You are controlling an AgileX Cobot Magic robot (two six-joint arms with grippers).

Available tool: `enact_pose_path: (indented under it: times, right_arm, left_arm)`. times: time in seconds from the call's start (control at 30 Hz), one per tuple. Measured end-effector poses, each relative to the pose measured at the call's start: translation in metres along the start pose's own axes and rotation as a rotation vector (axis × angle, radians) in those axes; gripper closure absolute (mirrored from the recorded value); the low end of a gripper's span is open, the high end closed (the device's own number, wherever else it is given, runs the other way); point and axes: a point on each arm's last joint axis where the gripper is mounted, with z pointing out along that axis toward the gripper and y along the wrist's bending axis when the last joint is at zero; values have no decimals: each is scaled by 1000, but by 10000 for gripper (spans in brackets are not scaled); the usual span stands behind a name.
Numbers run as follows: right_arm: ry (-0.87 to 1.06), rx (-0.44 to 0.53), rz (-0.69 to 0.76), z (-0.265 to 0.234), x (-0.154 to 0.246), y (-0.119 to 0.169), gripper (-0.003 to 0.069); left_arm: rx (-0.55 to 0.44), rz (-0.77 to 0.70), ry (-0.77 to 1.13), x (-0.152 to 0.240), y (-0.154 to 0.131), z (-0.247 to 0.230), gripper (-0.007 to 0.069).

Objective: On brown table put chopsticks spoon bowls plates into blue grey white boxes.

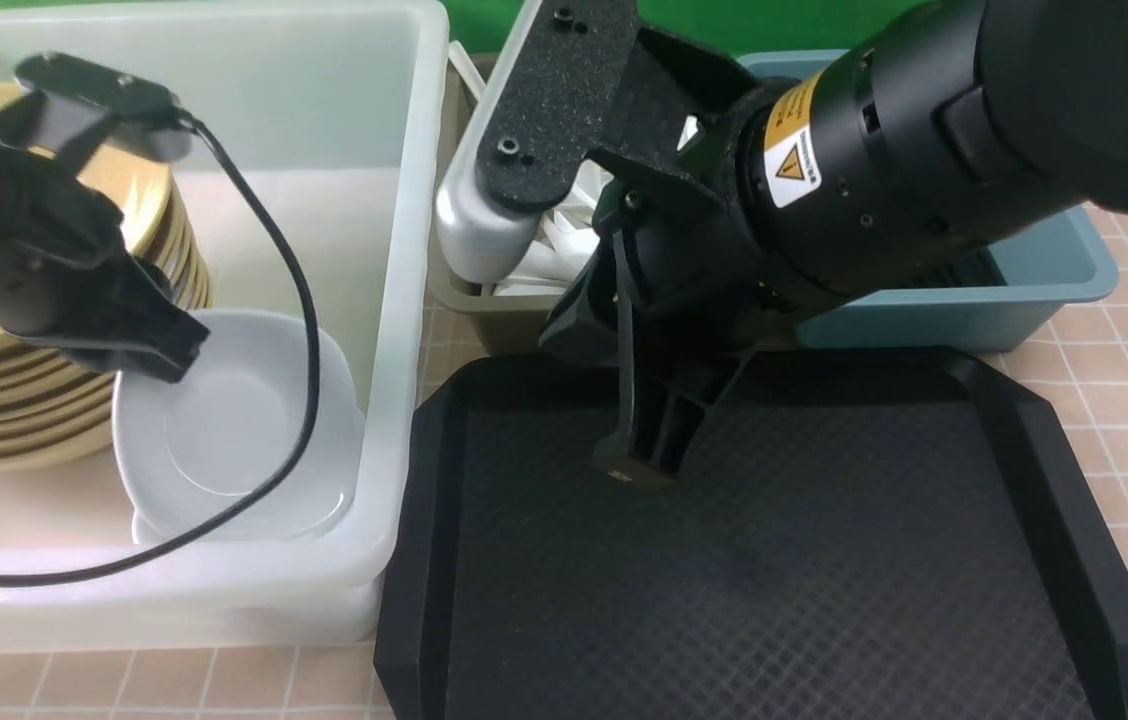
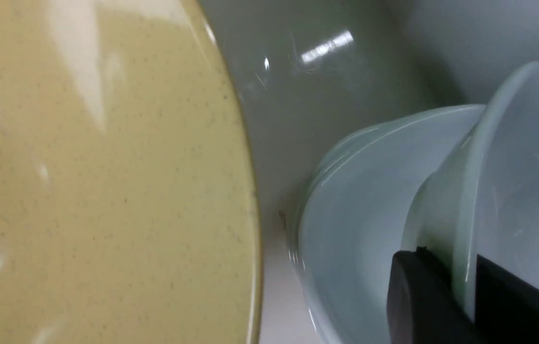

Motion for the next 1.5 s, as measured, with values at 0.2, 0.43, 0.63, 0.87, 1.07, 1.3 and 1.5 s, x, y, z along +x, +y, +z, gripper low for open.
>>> enact_pose_path:
  times: [0.2,0.43,0.63,0.87,1.07,1.3,1.5]
  right_arm:
    - [18,-2,-4,2,1,0,608]
    - [30,-6,-5,4,2,0,604]
    - [37,6,-16,4,3,-1,599]
    - [43,18,-28,4,4,-2,590]
    - [35,47,40,-4,6,-8,585]
    - [-45,143,167,-39,32,-24,583]
    - [-253,234,159,-79,65,-3,582]
  left_arm:
    - [6,0,15,-2,3,10,514]
    - [-3,3,4,-3,3,9,314]
    - [-25,16,-68,-9,-1,-24,238]
    - [-56,10,-173,-4,-14,-76,296]
    - [-128,-71,-222,18,-25,-106,483]
    - [-225,-134,-239,81,-42,-85,624]
    - [-291,-198,-410,146,-67,-56,624]
